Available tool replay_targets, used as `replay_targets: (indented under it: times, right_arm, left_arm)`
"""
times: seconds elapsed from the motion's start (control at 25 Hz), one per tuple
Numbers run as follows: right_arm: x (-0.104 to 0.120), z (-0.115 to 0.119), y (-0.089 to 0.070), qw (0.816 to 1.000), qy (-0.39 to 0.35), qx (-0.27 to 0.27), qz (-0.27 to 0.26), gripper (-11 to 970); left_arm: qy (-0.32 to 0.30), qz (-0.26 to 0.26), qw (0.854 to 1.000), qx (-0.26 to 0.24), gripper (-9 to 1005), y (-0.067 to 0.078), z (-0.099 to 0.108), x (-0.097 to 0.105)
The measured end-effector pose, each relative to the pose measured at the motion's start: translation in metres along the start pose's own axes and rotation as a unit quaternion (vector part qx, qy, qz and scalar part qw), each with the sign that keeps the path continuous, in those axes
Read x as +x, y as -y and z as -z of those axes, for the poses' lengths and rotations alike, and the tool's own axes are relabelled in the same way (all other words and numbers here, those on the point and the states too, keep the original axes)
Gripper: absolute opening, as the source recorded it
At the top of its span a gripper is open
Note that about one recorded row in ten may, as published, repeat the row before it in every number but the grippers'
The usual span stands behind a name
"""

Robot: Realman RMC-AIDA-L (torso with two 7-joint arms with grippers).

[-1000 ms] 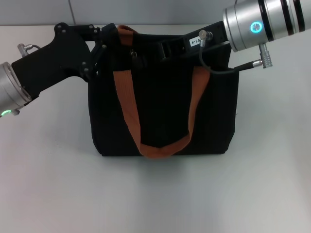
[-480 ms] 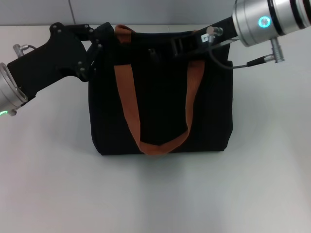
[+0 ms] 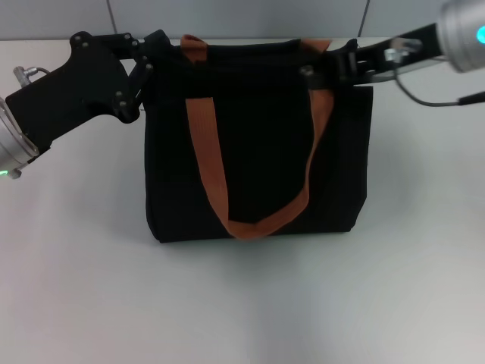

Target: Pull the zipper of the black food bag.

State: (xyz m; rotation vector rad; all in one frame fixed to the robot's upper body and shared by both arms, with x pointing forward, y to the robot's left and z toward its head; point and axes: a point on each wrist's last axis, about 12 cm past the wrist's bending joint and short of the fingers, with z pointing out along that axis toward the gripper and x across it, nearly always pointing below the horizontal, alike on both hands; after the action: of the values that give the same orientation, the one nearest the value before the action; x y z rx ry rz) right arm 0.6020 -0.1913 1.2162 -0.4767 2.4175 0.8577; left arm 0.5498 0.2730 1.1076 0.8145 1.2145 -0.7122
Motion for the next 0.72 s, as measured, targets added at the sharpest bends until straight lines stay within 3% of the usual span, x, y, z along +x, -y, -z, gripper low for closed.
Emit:
replay_targets:
  times: [0.2, 0.48, 0.6, 0.64, 0.72]
  right_arm:
    - [0.014, 0.022, 0.016, 0.999, 0.016, 0.016, -0.031, -5]
    - [0.029, 0.031, 0.022, 0.994, 0.077, -0.078, -0.007, -2]
    - [0.043, 0.041, 0.038, 0.978, 0.15, -0.144, -0.008, 62]
    - [0.053, 0.048, 0.05, 0.963, 0.204, -0.177, -0.001, 94]
    - [0.059, 0.053, 0.055, 0.953, 0.233, -0.195, 0.014, 156]
  left_arm:
    - [-0.004, -0.002, 1.0, -0.006, 70, -0.002, 0.0, 0.001]
    - [-0.005, 0.0, 1.0, -0.007, 73, -0.001, 0.001, 0.002]
    - [-0.007, 0.005, 1.0, -0.01, 74, 0.0, 0.002, 0.003]
    - [-0.008, 0.006, 1.0, -0.011, 74, 0.0, 0.003, 0.003]
    - [-0.009, 0.009, 1.0, -0.012, 75, 0.0, 0.004, 0.004]
